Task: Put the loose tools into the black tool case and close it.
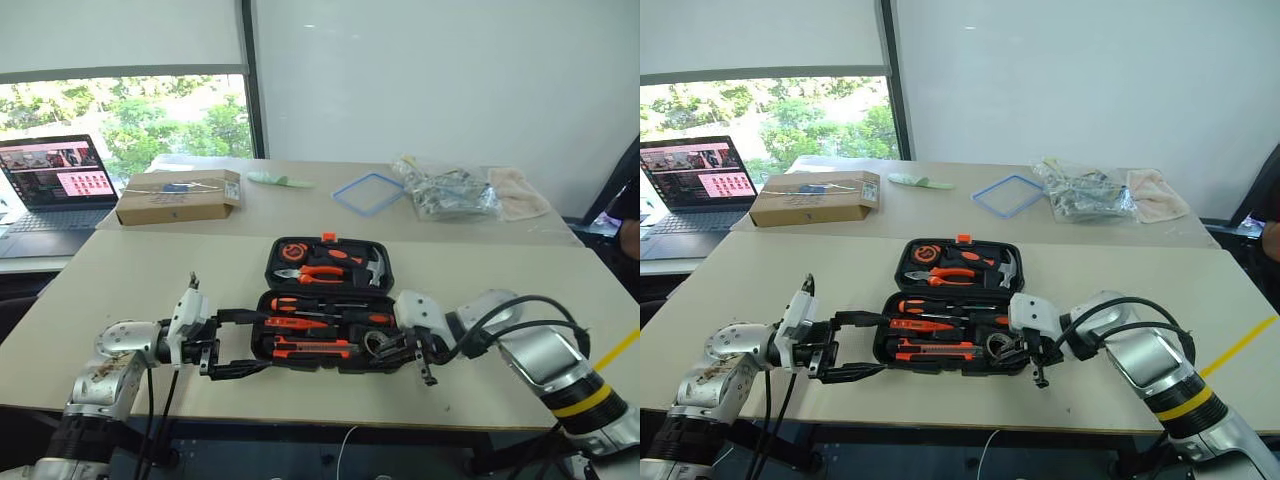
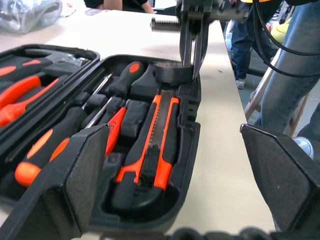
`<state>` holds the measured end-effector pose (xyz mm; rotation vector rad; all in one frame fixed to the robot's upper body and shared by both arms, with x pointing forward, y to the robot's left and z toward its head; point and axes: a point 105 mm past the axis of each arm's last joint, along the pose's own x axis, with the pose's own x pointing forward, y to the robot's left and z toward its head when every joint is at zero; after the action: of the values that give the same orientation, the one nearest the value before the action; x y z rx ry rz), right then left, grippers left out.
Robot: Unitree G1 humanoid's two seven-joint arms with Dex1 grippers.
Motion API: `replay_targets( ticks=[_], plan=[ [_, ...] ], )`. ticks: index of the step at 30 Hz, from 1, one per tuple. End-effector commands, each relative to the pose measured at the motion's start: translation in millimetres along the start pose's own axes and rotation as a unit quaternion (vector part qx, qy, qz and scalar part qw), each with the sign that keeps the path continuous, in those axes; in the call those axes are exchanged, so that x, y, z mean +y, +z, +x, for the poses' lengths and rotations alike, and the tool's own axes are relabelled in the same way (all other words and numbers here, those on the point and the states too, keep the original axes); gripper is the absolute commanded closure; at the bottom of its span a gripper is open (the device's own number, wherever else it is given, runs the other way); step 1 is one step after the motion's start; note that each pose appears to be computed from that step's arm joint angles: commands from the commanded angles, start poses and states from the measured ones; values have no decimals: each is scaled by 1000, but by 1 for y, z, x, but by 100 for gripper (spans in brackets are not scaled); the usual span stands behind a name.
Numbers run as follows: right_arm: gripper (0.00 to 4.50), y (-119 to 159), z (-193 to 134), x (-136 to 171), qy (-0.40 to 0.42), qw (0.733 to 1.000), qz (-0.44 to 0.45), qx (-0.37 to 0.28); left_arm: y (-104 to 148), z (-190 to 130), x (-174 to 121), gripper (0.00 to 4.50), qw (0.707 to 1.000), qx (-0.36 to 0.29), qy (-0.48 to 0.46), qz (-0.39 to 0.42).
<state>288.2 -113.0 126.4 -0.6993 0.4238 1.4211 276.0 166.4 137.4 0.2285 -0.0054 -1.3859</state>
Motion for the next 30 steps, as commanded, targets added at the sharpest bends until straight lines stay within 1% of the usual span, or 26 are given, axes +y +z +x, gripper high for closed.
replay_targets(
  ticks=[1,5,7,8,9,11,14,15,16,18,20,22,23,25,26,27,29,30],
  plan=[
    [446,-11,-6,-4,-6,999,0,47,4,-8,-1,0,1000,5,7,20],
    [446,-25,-8,-4,1,996,13,94,-2,-15,1,0,1000,10,18,18],
    [370,-28,-10,-5,1,994,19,104,-4,-16,2,0,1000,12,20,18],
    [354,-26,-11,-8,-4,995,18,99,-5,-16,3,0,1000,12,22,18],
    [324,-22,-11,-9,-6,996,16,91,-6,-17,3,0,999,11,26,17],
    [247,-13,-12,-14,-16,997,12,69,-6,-17,6,0,999,6,37,14],
    [146,10,-22,-8,8,1000,22,-11,-5,-21,11,0,998,4,59,10],
    [113,16,-36,-5,16,998,31,-49,-2,-26,17,0,997,0,82,5],
    [84,16,-49,-4,15,997,38,-70,0,-32,23,0,995,-4,104,2],
    [84,11,-66,-7,-7,995,43,-94,1,-41,30,0,991,-5,132,-8],
    [84,6,-76,-9,-26,991,58,-120,2,-45,33,0,989,-4,149,-11],
    [84,0,-81,-21,-78,985,65,-139,0,-49,42,0,984,7,179,-11],
    [80,-5,-81,-31,-116,982,58,-139,-2,-50,48,26,979,15,202,-15],
    [134,-17,-79,-45,-174,975,61,-127,-5,-49,61,74,971,26,237,-19],
    [161,-24,-76,-52,-200,972,56,-112,-6,-47,68,114,966,29,257,-28],
    [186,-32,-73,-57,-221,969,50,-96,-8,-45,73,145,961,32,271,-32],
    [262,-42,-67,-72,-270,959,39,-75,-10,-38,85,225,954,44,295,-33],
    [290,-46,-62,-79,-289,954,36,-64,-14,-34,92,245,948,56,311,-35]
  ],
)
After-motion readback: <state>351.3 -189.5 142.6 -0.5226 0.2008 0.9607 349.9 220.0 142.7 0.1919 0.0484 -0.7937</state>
